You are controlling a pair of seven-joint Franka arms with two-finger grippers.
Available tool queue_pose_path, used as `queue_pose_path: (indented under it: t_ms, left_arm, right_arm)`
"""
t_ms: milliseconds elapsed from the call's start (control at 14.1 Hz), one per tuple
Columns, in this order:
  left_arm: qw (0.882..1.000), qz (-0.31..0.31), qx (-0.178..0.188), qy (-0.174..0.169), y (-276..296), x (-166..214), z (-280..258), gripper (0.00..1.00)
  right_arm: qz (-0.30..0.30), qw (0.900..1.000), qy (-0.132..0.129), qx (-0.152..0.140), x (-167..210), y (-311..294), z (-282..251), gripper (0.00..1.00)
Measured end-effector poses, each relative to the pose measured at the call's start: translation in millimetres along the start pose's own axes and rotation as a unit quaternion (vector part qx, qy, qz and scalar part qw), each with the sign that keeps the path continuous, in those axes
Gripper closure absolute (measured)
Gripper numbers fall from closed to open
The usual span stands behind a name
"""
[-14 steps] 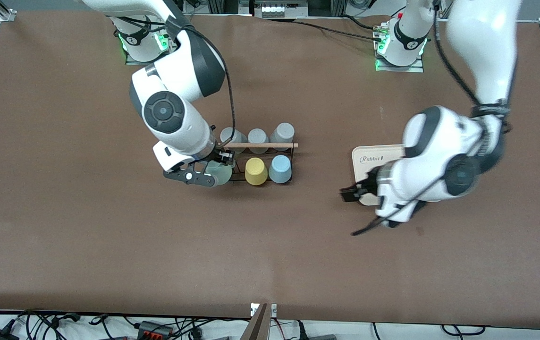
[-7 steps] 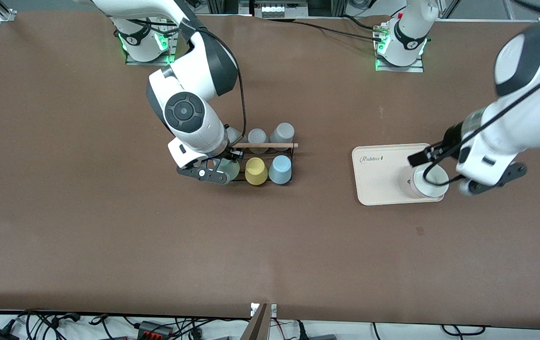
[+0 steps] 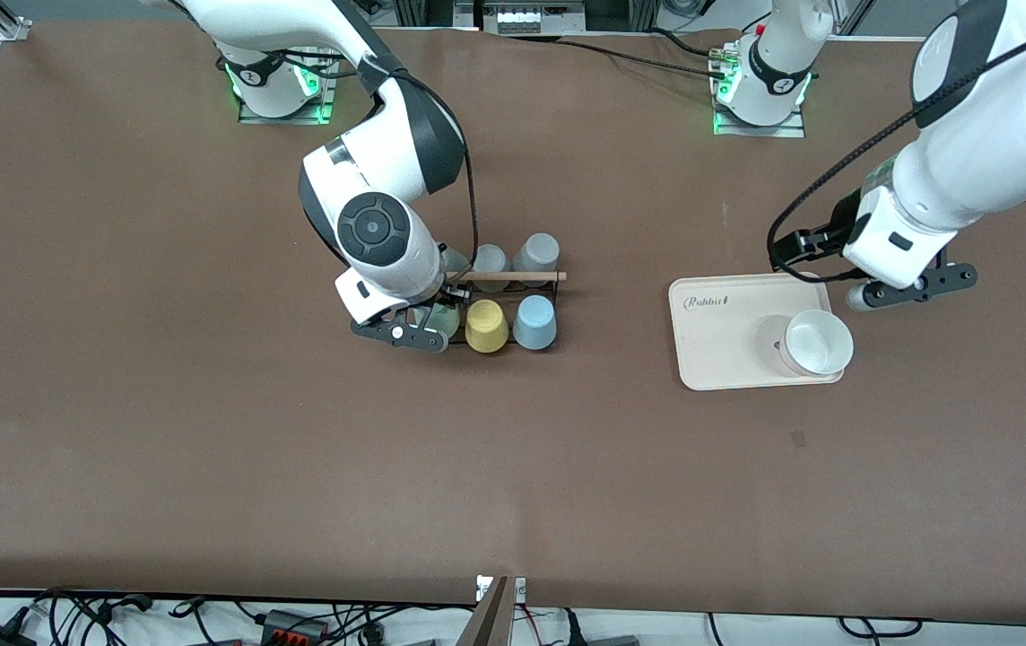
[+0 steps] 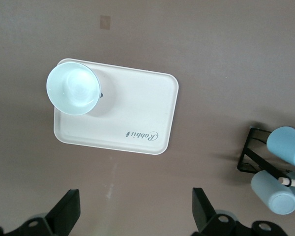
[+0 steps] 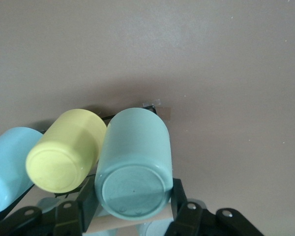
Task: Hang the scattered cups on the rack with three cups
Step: 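Open the right gripper and draw it back from the teal cup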
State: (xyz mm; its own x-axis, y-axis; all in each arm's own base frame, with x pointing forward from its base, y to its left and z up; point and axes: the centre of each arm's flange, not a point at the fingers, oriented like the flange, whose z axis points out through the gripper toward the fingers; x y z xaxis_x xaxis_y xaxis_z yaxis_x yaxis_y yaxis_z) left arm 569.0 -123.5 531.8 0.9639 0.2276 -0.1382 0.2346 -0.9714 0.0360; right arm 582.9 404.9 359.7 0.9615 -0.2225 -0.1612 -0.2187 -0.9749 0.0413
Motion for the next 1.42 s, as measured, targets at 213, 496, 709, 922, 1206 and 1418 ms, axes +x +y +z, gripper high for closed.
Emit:
queue_pose_path:
  t_ms: [213, 496, 709, 922, 1206, 1418]
  left_arm:
    - [1.0, 0.015, -0.004, 0.007, -22, 8, -5, 0.0]
    - [0.999, 0.035, -0.006, 0.008, -46, 18, -8, 0.0]
    - [0.999, 0.042, -0.007, 0.009, -43, 17, -8, 0.0]
    - [0.998, 0.053, -0.008, 0.021, -35, 14, -14, 0.0]
    - [0.994, 0.089, 0.038, 0.043, -11, -1, -20, 0.0]
    - [0.994, 0.089, 0.041, 0.045, -12, 0, -21, 0.0]
  right_arm:
    - [0.002, 1.0, -0.008, -0.009, 5, -2, 24, 0.37]
    - [0.002, 1.0, -0.007, -0.011, 9, -6, 41, 0.37]
    - [0.001, 1.0, -0.005, -0.009, 9, -7, 41, 0.22]
    - [-0.041, 0.999, 0.007, 0.0, 15, -3, 25, 0.0]
    - [-0.05, 0.997, 0.042, 0.032, 49, 53, -55, 0.0]
    - [0.0, 0.996, 0.066, 0.058, 84, 131, -115, 0.0]
